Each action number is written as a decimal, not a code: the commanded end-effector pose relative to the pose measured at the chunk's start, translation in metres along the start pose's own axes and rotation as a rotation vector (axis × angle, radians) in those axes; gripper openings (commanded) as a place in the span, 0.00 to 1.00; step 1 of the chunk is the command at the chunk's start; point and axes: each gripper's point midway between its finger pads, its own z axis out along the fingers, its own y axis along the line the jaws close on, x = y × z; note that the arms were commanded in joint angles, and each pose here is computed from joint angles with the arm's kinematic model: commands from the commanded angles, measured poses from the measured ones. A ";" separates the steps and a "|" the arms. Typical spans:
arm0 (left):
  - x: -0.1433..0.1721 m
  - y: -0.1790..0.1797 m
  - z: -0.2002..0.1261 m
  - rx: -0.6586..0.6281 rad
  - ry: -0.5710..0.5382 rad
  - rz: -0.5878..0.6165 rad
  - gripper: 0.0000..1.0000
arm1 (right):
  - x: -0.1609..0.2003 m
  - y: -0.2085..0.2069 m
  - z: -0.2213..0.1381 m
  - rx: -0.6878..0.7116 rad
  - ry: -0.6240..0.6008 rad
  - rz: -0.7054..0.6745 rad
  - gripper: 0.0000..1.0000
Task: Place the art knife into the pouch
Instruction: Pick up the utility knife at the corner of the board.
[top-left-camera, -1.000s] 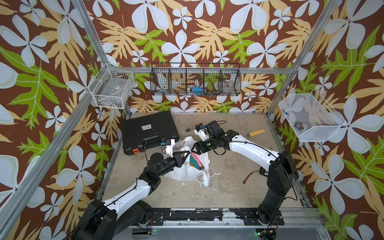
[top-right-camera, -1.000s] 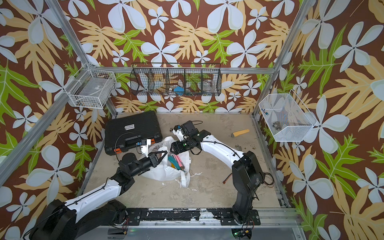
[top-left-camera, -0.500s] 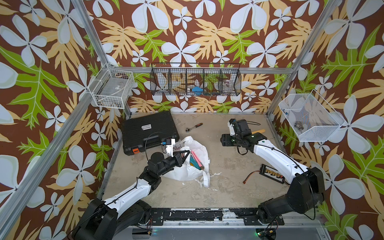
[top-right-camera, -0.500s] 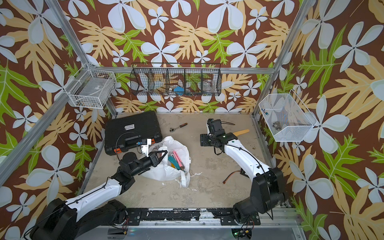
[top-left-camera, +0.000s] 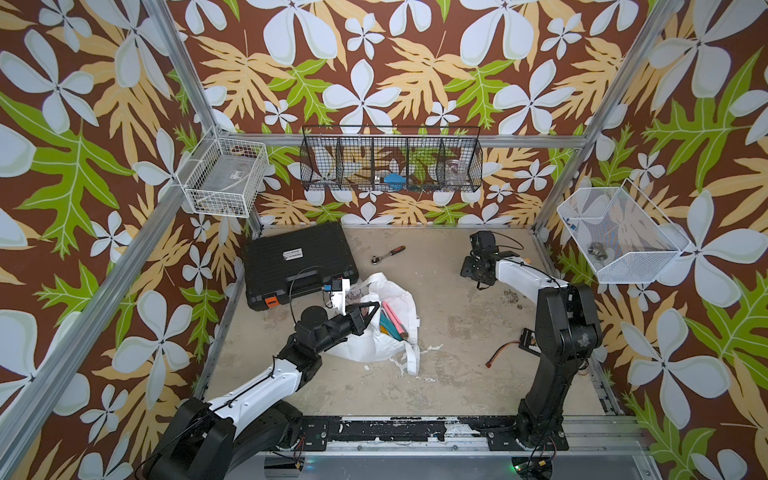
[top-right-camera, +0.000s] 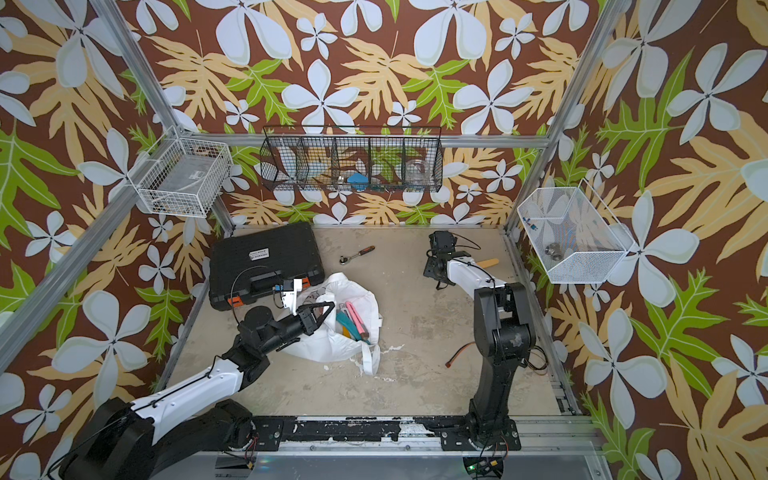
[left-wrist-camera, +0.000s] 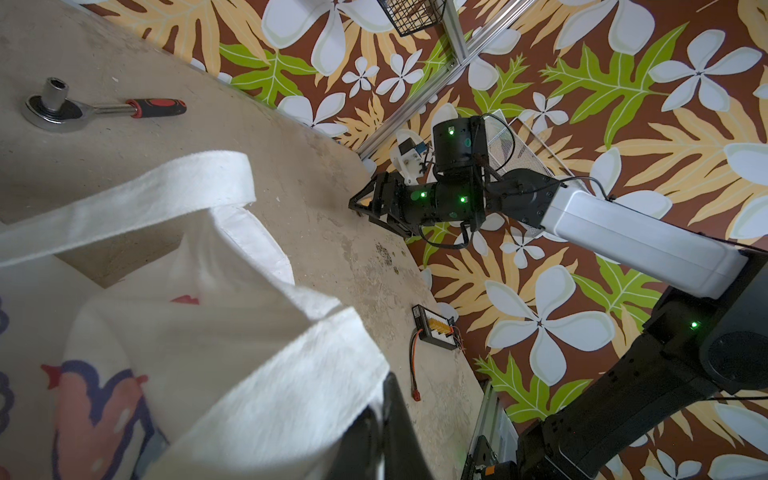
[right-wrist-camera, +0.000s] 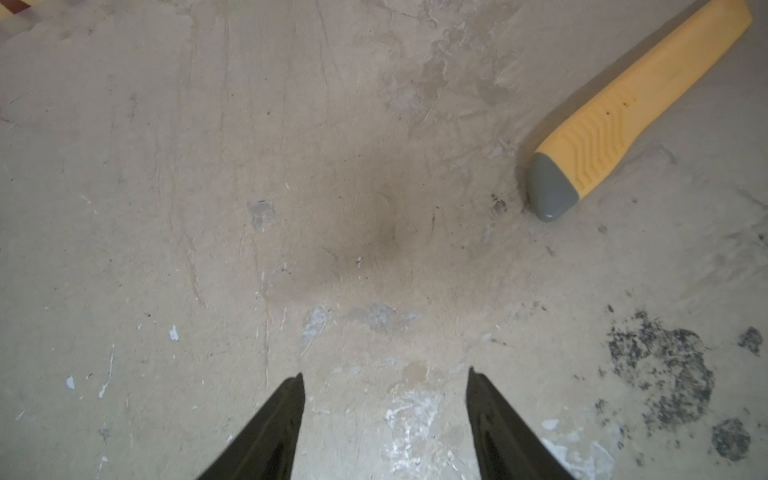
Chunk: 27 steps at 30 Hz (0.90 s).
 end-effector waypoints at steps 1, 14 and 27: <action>-0.002 -0.008 -0.001 0.037 -0.010 0.014 0.00 | -0.029 -0.024 0.001 0.128 -0.132 0.124 0.65; 0.000 -0.007 -0.001 0.039 -0.009 0.011 0.00 | -0.047 -0.087 0.021 0.383 -0.251 0.530 0.61; 0.002 -0.002 0.002 0.031 -0.004 0.009 0.00 | -0.052 -0.129 0.059 0.449 -0.211 0.596 0.60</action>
